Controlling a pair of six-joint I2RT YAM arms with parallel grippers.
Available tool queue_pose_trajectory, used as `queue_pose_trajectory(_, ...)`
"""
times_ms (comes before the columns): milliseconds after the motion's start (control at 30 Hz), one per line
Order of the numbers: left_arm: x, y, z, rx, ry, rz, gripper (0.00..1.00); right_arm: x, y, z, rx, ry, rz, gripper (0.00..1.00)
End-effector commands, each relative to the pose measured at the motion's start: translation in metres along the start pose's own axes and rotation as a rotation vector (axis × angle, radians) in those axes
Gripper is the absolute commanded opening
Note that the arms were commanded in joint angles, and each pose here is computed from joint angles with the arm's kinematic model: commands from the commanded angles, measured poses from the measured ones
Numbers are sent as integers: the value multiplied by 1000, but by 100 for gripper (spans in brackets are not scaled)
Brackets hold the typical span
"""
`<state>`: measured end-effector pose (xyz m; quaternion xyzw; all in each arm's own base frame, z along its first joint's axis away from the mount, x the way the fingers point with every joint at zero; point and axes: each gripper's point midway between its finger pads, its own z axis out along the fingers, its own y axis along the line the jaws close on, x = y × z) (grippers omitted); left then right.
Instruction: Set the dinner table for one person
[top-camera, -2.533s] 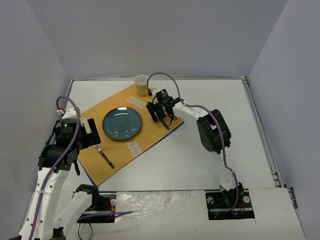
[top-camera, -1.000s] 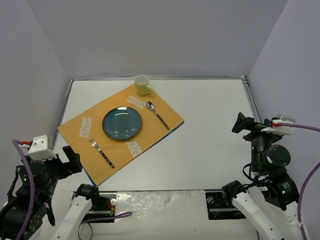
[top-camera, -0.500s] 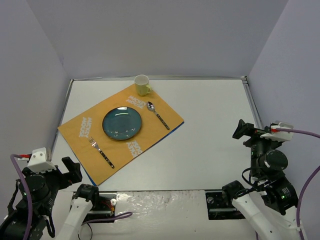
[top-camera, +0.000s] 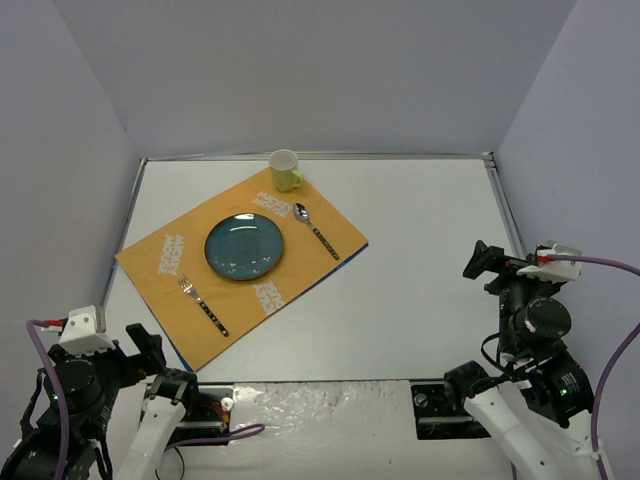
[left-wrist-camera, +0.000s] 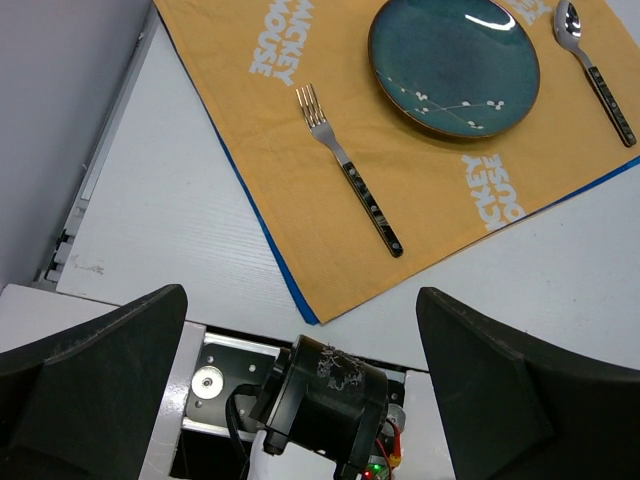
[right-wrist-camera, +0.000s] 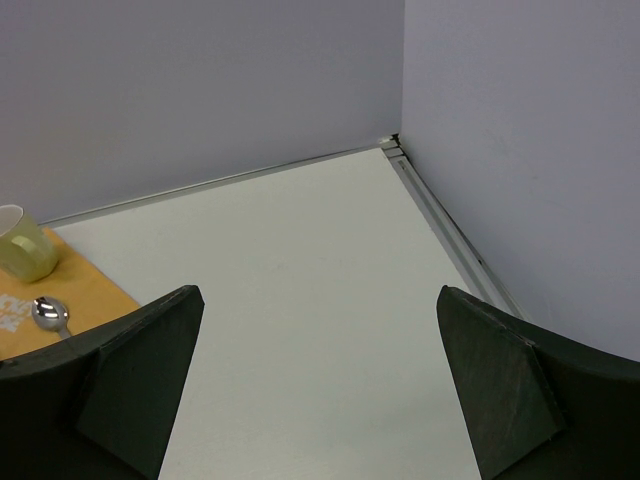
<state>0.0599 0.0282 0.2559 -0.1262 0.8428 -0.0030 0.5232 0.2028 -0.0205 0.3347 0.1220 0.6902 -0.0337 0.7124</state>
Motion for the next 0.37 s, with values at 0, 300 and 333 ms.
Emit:
queue_pose_trajectory(0, -6, -2, 4, -6, -16, -20, 97, -9, 4, 6, 7, -33, 23, 100)
queue_pose_trajectory(300, -4, 0, 10, -28, -2, -11, 97, -5, 8, 7, -15, -25, 28, 100)
queue_pose_trajectory(333, -4, 0, 11, -29, -2, -11, 97, -5, 9, 7, -16, -26, 30, 100)
